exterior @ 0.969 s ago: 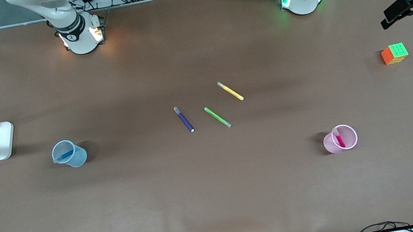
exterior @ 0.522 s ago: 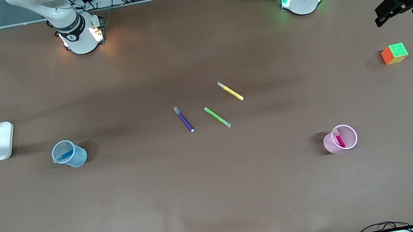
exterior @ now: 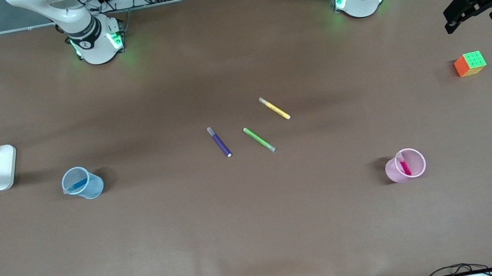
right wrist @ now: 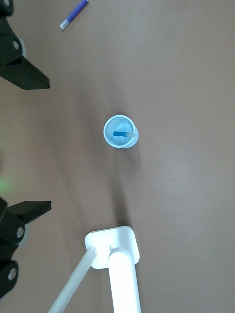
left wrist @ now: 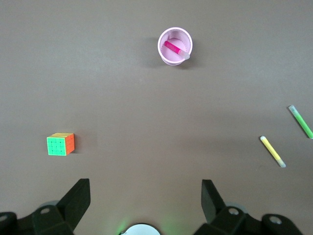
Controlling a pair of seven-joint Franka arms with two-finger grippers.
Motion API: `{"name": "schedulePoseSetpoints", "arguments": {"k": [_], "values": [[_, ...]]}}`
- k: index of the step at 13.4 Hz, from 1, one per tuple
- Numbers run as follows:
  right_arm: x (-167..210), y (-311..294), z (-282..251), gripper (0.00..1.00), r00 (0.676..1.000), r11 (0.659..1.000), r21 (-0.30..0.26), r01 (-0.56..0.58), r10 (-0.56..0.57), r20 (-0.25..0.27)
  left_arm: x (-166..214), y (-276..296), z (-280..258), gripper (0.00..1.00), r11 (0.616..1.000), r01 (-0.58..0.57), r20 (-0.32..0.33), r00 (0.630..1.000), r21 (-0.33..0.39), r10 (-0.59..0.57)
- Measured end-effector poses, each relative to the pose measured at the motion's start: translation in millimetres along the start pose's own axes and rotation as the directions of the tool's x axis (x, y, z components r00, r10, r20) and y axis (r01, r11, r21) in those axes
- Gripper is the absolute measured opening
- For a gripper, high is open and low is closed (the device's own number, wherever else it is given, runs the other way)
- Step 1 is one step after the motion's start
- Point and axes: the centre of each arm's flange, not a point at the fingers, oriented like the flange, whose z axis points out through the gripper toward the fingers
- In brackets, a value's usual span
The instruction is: Place pink and blue markers in matching cups
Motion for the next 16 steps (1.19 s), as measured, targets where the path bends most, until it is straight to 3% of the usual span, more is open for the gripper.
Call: {"name": "schedulePoseSetpoints", "arguments": {"k": [6, 11, 16], "values": [[-4, -12, 12, 1.00, 0.999, 1.000, 0.003, 0.023, -0.024, 0.029, 0, 0, -3, 1.00, 1.000, -0.001, -0.012, 1.000, -0.002, 0.001], [-1, -30, 12, 1.00, 0.998, 0.998, 0.006, 0.056, -0.056, 0.010, -1, 1, -7, 1.00, 1.000, -0.003, -0.012, 1.000, -0.001, 0.003], [-13, -83, 20, 1.00, 0.998, 0.999, 0.010, 0.048, -0.048, 0.033, -4, 1, -16, 1.00, 1.000, -0.003, -0.009, 1.000, -0.003, 0.003]]}}
